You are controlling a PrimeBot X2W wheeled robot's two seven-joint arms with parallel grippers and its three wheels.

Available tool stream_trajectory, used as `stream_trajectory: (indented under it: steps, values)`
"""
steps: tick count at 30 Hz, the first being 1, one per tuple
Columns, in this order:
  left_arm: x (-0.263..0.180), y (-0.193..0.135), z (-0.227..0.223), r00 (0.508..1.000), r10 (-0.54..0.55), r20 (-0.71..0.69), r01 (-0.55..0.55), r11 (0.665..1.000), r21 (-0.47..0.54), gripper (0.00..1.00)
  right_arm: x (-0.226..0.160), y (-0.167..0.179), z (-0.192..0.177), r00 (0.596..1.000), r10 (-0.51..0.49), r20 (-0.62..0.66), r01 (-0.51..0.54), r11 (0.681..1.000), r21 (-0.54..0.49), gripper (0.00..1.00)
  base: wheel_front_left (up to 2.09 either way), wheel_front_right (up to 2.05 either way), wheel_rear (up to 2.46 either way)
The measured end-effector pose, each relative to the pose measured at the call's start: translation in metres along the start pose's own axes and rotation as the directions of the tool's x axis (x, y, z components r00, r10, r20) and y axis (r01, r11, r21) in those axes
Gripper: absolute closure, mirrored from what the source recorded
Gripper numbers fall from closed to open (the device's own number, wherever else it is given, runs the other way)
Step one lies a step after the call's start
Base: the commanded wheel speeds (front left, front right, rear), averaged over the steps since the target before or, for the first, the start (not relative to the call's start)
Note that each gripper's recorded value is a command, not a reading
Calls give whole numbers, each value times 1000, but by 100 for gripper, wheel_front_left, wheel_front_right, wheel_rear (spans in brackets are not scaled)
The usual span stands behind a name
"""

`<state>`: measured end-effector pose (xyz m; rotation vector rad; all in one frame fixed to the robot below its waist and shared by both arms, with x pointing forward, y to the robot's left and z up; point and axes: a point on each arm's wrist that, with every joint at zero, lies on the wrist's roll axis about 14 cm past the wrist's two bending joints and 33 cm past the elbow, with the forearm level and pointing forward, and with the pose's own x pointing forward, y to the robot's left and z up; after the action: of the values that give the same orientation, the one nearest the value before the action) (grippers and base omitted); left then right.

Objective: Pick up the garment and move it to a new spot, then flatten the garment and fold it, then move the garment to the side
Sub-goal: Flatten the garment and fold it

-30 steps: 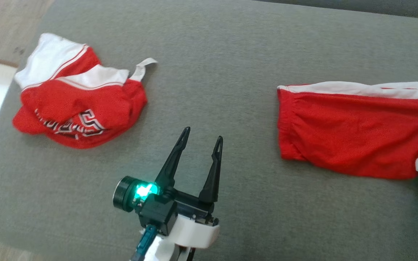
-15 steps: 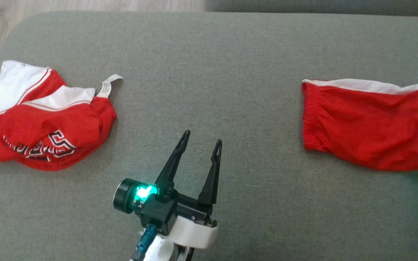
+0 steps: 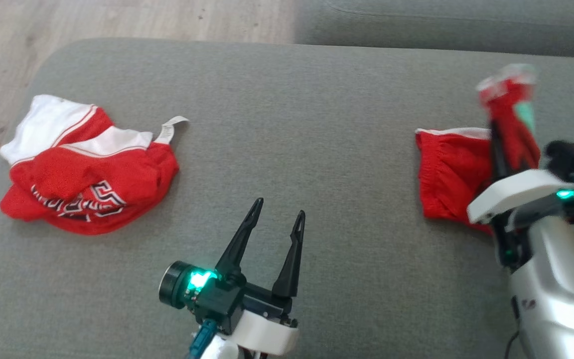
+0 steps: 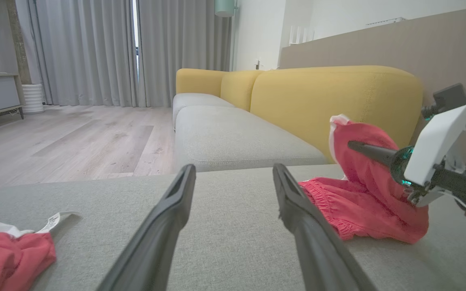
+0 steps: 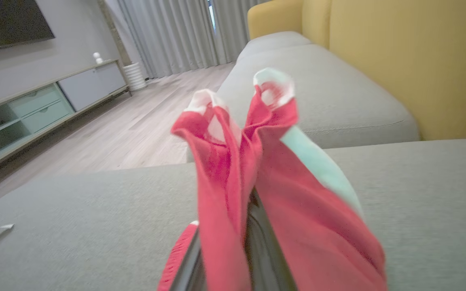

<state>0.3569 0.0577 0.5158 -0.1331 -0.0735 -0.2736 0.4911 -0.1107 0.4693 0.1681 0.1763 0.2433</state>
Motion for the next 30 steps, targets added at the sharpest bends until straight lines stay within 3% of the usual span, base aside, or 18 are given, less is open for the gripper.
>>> stream_trajectory:
  steps: [1, 2, 3, 11, 18, 23, 26, 30]
  values:
    - [-1, 1, 1, 1000, 5, 1, -5, 1000, 1, 0, 0, 8, -4, 1000, 19, -10, -19, 1000, -1, 56, 0, 0, 0]
    - [-2, 3, 1, 1000, 10, 3, -10, 1000, 2, 0, 1, 14, -6, 999, 34, -15, -34, 999, -4, 13, 0, 0, 0]
    - [-3, 4, 2, 1000, 15, 4, -15, 1000, 3, 0, 2, 19, -6, 999, 45, -14, -46, 999, -4, 0, 0, 0, 0]
    - [-9, 4, 5, 1000, 24, 11, -24, 1000, -3, 0, -4, 41, 12, 994, 100, 52, -100, 995, -3, 0, 0, 0, 0]
    - [-20, 3, 6, 999, 40, 18, -40, 999, -10, 0, -38, 14, 46, 984, 51, 172, -44, 998, -48, 0, 0, 0, 0]
    - [-32, 13, 9, 995, 98, 28, -97, 995, -16, 0, -80, -6, 79, 952, 23, 306, 8, 995, -99, 0, 0, 0, 0]
    - [-43, 20, 10, 990, 139, 34, -138, 990, -16, 0, -110, -6, 76, 941, 21, 338, 5, 997, -77, 0, 0, 0, 0]
    - [-55, 23, 8, 985, 166, 34, -166, 986, -3, 0, -146, -13, 41, 961, -11, 276, 25, 999, -48, 0, 0, 0, 0]
